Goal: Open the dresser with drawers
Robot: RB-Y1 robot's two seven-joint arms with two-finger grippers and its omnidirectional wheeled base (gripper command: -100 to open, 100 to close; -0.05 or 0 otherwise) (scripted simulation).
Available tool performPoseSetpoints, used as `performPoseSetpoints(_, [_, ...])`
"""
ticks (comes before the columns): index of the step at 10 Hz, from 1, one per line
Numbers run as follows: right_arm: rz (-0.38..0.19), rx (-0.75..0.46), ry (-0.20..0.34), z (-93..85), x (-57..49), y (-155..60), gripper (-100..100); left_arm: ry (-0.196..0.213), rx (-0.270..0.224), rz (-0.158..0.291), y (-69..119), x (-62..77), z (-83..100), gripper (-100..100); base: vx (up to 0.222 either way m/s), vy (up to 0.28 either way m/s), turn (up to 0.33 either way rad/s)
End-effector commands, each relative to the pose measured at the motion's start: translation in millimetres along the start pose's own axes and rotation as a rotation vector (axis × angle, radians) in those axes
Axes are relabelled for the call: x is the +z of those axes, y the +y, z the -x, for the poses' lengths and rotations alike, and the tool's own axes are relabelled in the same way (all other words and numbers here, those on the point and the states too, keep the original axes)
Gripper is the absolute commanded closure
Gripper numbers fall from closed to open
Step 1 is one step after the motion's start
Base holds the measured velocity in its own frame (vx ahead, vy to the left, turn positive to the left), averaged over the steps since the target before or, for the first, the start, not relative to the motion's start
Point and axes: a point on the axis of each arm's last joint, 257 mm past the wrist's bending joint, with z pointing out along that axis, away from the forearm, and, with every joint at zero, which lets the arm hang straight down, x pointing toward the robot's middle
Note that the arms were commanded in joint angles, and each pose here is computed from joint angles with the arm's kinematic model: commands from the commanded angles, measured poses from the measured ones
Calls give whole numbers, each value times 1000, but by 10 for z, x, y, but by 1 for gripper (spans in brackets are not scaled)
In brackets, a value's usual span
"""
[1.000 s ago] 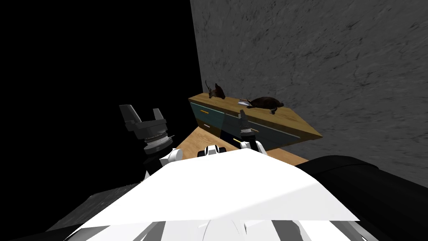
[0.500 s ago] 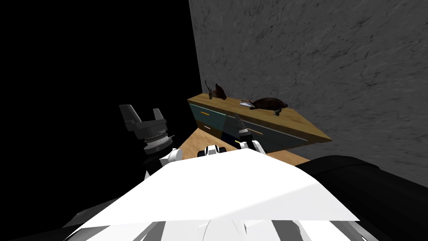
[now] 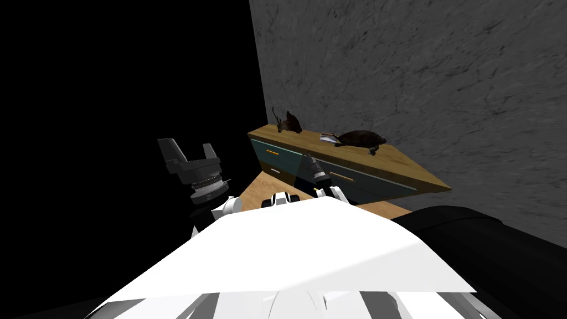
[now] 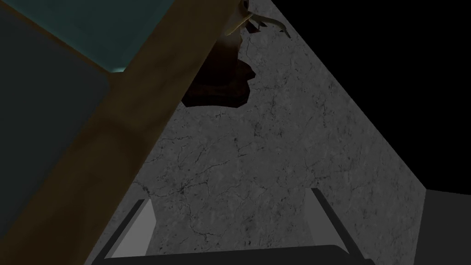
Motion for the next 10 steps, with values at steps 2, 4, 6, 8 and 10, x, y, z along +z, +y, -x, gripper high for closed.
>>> performPoseSetpoints(2, [-99, -135, 77, -274, -24, -328, -100, 0, 0, 0, 0, 0, 0, 0, 100, 69, -63])
performPoseSetpoints(4, [-144, -204, 113, -399, -57, -479, -100, 0, 0, 0, 0, 0, 0, 0, 118, 71, -50])
performPoseSetpoints(6, [-142, -245, 120, -409, -58, -479, -100, 0, 0, 0, 0, 0, 0, 0, 73, 50, -19])
performPoseSetpoints(8, [-185, -322, 155, -523, -99, -629, -100, 0, 0, 0, 0, 0, 0, 0, 90, 63, -54])
performPoseSetpoints(10, [-228, -394, 190, -626, -147, -776, -100, 0, 0, 0, 0, 0, 0, 0, 78, 82, -71])
